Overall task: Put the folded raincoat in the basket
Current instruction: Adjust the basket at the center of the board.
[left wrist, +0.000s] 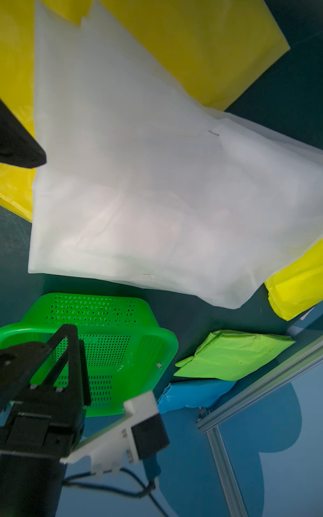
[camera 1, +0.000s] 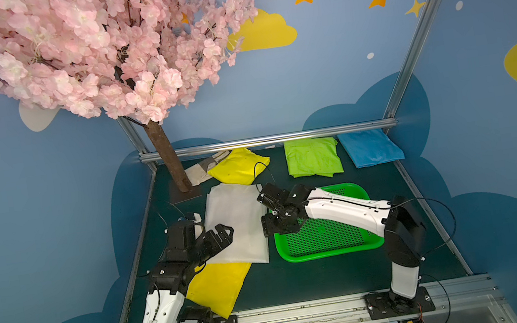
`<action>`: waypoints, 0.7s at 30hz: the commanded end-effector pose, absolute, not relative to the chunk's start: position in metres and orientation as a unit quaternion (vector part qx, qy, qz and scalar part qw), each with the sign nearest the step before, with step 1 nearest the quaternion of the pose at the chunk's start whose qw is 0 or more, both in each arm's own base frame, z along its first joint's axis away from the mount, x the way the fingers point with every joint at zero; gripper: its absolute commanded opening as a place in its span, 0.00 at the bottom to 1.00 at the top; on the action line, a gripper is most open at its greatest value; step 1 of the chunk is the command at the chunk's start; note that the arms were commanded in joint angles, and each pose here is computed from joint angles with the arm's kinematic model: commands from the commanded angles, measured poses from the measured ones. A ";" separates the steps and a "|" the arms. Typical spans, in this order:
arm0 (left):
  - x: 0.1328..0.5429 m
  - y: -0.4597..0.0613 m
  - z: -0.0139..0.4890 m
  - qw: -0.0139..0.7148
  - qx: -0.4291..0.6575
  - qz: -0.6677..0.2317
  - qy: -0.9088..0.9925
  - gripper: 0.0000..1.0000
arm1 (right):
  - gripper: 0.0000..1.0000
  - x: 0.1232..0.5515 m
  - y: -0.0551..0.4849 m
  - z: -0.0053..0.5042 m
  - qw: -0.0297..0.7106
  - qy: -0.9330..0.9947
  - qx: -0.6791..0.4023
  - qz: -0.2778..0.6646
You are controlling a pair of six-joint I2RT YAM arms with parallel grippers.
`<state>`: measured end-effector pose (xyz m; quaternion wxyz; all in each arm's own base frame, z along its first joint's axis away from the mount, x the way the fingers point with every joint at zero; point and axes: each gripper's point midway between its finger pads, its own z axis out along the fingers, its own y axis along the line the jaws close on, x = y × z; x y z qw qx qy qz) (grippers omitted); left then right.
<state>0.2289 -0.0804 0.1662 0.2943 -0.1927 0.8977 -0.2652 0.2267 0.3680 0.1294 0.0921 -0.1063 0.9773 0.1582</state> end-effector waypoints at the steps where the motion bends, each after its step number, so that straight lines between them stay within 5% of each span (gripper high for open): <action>1: 0.224 -0.076 0.140 0.262 -0.253 -0.265 0.893 1.00 | 0.84 0.236 0.357 0.182 0.169 0.957 -0.166 0.165; 3: 0.219 -0.083 0.121 0.231 -0.280 -0.286 0.887 1.00 | 0.98 0.241 0.348 0.198 0.210 0.946 -0.192 0.156; 8: 0.213 -0.108 0.111 0.213 -0.244 -0.359 0.875 0.97 | 0.98 0.268 0.298 0.219 0.291 0.936 -0.164 0.115; 14: 0.205 -0.099 0.086 0.200 -0.293 -0.338 0.871 0.80 | 0.98 0.280 0.287 0.233 0.289 0.902 -0.114 0.300; 21: 0.213 -0.095 0.063 0.185 -0.314 -0.317 0.875 0.70 | 0.98 0.272 0.293 0.245 0.319 0.870 -0.160 0.339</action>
